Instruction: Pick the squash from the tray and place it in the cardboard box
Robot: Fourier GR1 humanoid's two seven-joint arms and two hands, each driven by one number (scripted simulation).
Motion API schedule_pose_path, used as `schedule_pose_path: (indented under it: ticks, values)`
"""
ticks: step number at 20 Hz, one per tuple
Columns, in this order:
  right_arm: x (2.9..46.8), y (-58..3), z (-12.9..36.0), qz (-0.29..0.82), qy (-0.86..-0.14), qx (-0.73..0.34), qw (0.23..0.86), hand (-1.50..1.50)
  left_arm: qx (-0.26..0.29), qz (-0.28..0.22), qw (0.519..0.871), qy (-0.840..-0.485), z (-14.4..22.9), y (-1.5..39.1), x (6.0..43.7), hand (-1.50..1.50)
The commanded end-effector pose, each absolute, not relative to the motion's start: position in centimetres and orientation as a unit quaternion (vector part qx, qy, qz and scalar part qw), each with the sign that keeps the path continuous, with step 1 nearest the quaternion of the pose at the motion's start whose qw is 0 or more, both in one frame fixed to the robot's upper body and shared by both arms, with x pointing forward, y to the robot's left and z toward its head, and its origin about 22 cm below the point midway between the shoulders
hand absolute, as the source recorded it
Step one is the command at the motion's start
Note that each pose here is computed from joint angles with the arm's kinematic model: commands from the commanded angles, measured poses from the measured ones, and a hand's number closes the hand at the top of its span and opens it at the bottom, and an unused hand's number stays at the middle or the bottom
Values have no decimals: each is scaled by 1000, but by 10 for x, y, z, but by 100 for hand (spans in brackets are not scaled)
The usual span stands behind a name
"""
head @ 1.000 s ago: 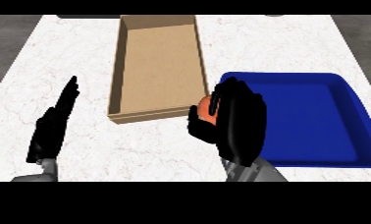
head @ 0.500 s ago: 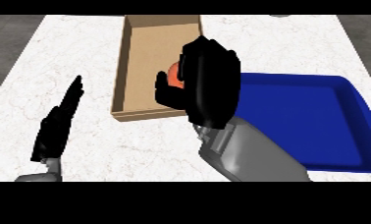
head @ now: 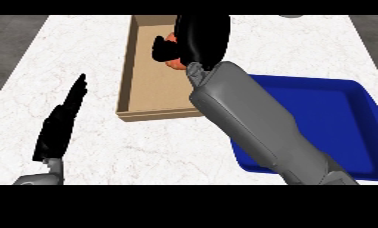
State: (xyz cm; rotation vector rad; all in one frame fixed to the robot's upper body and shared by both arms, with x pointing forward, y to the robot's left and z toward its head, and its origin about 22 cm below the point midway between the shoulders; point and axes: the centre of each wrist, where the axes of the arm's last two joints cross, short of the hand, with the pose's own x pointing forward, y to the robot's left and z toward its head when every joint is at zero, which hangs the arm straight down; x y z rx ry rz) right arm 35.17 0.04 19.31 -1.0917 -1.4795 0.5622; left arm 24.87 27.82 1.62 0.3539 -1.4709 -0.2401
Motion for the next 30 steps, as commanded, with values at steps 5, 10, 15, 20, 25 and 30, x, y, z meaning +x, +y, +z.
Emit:
schedule_pose_path:
  ticks: [5, 10, 15, 20, 25, 30]
  values:
    - [400, -2, 165, 211, -568, -461, 649, 150, 145, -121, 716, -673, 18, 278, 256, 0]
    - [420, -17, 142, 208, -541, -467, 668, 150, 146, -122, 715, -672, 20, 264, 265, 0]
    - [428, -26, 130, 169, -528, -454, 697, -150, 133, -136, 710, -678, 12, 257, 263, 0]
    - [429, -31, 122, 127, -571, -434, 685, -150, 131, -133, 709, -680, 21, 254, 269, 0]
    - [430, -30, 136, -15, -640, -419, 644, -150, 140, -130, 715, -672, 15, 264, 261, 0]
    - [426, -44, 123, -109, -670, -387, 624, -150, 148, -114, 717, -672, 10, 262, 257, 0]
